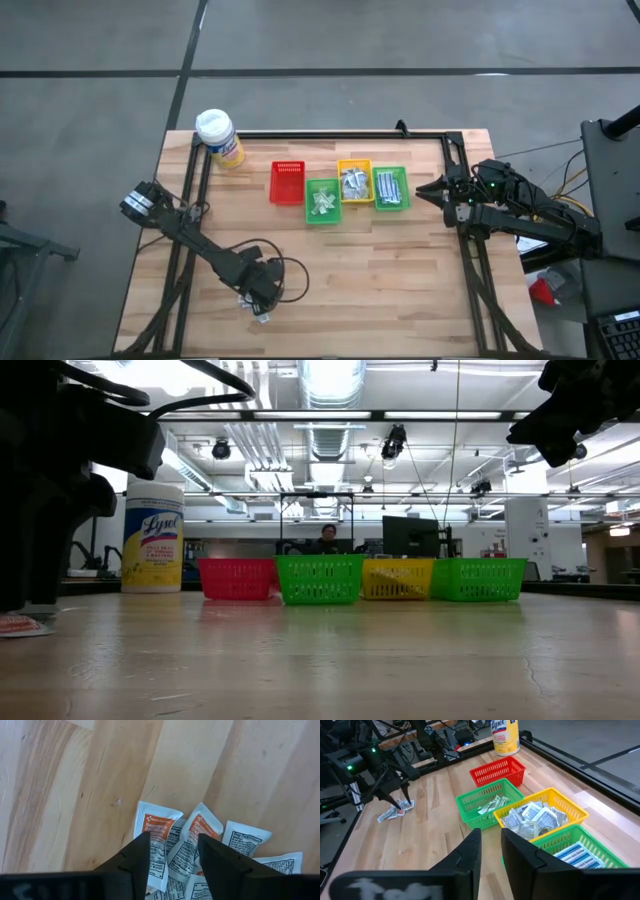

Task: Pick & Place First Aid Supplies
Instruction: Put the ointment pack into the red basket

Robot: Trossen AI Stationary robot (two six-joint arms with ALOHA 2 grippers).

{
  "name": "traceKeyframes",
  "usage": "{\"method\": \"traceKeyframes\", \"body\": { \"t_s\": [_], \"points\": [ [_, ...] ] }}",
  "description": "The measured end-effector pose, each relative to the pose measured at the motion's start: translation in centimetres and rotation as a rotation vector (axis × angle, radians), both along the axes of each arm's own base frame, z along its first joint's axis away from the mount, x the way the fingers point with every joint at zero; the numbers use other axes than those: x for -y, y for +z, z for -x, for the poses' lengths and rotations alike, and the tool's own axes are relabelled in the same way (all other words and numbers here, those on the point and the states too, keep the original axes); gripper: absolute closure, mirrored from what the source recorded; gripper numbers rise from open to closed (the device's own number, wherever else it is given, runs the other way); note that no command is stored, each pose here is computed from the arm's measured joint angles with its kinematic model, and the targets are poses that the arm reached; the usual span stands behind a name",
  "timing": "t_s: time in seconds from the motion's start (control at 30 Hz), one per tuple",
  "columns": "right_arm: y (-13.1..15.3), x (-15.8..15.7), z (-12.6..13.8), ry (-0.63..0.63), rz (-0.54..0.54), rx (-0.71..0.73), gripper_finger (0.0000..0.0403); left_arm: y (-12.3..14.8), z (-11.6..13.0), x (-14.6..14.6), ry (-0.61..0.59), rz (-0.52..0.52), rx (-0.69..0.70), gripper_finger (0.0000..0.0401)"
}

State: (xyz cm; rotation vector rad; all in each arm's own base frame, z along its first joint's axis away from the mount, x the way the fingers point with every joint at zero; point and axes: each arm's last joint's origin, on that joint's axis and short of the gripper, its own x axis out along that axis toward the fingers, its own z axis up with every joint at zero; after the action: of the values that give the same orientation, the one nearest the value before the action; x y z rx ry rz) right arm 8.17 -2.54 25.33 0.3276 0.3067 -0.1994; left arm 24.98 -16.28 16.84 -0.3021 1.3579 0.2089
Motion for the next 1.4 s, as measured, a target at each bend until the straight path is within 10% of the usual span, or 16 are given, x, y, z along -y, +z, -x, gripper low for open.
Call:
{"method": "traceKeyframes", "body": {
  "t_s": [0.8,1.4],
  "points": [
    [0.0,0.0,0.0,0.0,0.0,0.0,0.0335,0.0,-0.1,0.2,-0.005,0.035,-0.007,0.0397],
    [0.0,0.0,0.0,0.0,0.0,0.0,0.0316,1.0,-0.6,0.5,0.001,0.086,0.003,0.0401]
  ]
}}
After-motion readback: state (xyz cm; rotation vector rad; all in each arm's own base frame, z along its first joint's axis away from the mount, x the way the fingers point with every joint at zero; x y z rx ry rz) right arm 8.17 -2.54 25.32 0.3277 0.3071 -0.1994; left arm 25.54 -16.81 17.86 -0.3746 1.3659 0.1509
